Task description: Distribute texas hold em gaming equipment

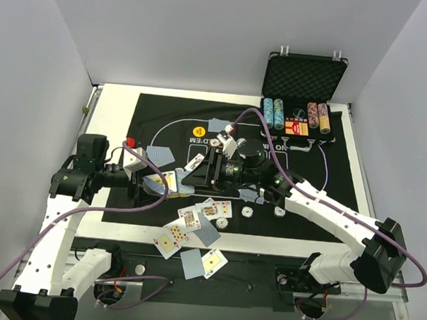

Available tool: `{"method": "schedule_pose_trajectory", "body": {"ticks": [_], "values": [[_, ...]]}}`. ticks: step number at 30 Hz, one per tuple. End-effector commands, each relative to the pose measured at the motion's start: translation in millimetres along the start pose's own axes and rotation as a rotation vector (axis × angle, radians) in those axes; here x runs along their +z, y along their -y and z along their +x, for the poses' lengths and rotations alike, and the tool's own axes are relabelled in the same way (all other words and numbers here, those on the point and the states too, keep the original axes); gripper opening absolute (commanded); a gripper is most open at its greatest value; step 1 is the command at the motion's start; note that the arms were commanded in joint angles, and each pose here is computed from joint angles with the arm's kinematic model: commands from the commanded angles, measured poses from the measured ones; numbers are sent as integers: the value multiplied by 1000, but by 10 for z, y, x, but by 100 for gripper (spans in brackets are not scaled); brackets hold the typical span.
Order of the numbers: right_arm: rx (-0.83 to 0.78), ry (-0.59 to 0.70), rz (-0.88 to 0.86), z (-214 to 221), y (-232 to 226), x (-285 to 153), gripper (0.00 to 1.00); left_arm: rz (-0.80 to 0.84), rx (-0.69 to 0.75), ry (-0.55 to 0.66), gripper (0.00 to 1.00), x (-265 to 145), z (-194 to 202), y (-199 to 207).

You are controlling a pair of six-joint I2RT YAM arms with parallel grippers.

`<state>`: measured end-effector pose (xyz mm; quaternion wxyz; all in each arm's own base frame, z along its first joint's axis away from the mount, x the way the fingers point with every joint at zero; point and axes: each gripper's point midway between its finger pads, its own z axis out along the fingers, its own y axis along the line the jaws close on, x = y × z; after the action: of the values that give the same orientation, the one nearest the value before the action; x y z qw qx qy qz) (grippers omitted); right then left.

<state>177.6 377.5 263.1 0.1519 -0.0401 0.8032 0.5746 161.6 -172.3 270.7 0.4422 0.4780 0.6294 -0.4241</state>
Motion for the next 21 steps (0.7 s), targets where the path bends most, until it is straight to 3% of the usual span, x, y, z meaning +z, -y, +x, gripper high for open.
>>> {"method": "schedule_pose_trajectory", "body": {"ticks": [1,21], "values": [[-60,-23,11,9,-44,10,42,19,61,41,0,-2,-174,12],[-55,43,35,-48,27,-244,30,8,63,53,0,15,-118,-1]]}}
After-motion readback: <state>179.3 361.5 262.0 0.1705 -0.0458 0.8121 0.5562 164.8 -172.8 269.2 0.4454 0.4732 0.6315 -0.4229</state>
